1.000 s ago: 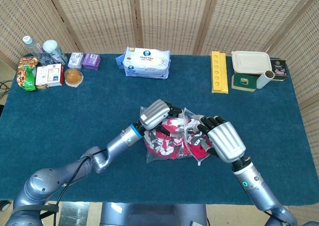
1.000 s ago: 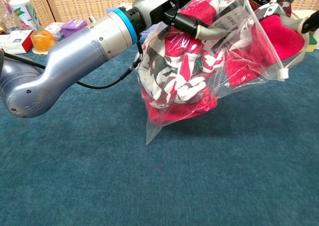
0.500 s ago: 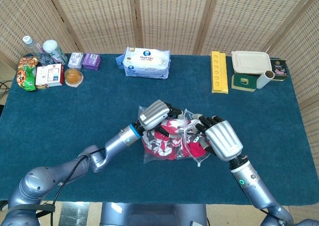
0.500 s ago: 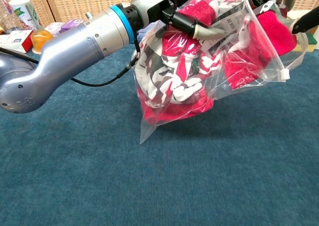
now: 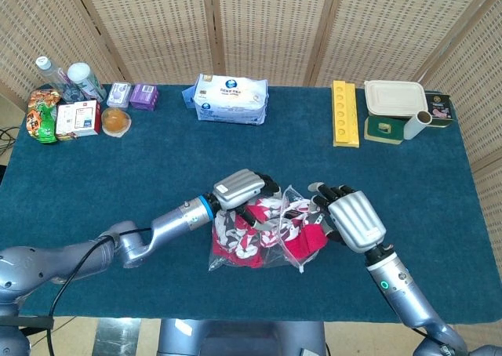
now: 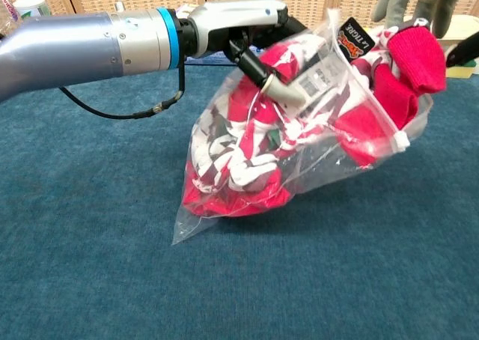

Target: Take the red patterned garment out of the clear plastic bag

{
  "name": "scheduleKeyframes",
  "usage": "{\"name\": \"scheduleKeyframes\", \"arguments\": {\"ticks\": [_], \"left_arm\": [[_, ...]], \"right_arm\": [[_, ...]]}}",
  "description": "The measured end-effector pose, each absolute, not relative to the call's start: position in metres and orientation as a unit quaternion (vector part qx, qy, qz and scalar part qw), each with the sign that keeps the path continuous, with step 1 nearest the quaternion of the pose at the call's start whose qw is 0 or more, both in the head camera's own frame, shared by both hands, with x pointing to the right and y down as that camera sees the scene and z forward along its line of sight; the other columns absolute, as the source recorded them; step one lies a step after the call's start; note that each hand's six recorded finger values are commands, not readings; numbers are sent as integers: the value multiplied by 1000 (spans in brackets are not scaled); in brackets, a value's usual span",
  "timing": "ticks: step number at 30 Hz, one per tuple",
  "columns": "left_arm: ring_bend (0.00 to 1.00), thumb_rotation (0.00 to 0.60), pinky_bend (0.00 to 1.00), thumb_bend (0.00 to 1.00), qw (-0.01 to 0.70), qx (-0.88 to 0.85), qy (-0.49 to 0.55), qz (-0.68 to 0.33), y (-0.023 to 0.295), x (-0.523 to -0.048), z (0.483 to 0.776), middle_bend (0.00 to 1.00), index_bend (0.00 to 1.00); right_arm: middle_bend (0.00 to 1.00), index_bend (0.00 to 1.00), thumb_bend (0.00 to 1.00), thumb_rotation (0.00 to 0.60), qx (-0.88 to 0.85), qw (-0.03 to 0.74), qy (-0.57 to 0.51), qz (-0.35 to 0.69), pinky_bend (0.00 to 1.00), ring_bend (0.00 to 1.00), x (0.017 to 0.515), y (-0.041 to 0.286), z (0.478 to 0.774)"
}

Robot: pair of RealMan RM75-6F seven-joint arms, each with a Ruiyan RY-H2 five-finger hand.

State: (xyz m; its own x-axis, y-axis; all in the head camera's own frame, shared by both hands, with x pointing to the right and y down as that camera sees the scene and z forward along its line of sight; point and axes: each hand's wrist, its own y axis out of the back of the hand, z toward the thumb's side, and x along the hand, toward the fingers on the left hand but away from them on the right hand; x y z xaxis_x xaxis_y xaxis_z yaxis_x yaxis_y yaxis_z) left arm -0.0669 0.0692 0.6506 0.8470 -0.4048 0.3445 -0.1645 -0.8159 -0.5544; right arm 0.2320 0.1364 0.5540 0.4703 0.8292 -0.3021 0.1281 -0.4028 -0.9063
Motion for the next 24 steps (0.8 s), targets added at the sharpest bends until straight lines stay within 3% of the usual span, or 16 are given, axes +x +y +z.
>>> {"name": "scheduleKeyframes", "arguments": {"ticks": [7, 13, 24], "left_arm": [[119, 600, 215, 15, 295, -909, 128, -265, 64, -94, 636, 234, 79], [108, 600, 212, 32, 338, -881, 132, -302, 47, -130, 632, 234, 343], [107, 600, 209, 71, 419, -811, 103, -395, 37, -185, 683, 234, 378]], "right_arm": [[308, 600, 547, 600, -730, 443, -305, 422, 448, 480, 247, 138, 566], [308, 601, 547, 600, -729, 436, -300, 434, 446, 480, 256, 138, 573], [311, 604, 547, 600, -733, 422, -299, 443, 443, 481, 270, 146, 584]]}}
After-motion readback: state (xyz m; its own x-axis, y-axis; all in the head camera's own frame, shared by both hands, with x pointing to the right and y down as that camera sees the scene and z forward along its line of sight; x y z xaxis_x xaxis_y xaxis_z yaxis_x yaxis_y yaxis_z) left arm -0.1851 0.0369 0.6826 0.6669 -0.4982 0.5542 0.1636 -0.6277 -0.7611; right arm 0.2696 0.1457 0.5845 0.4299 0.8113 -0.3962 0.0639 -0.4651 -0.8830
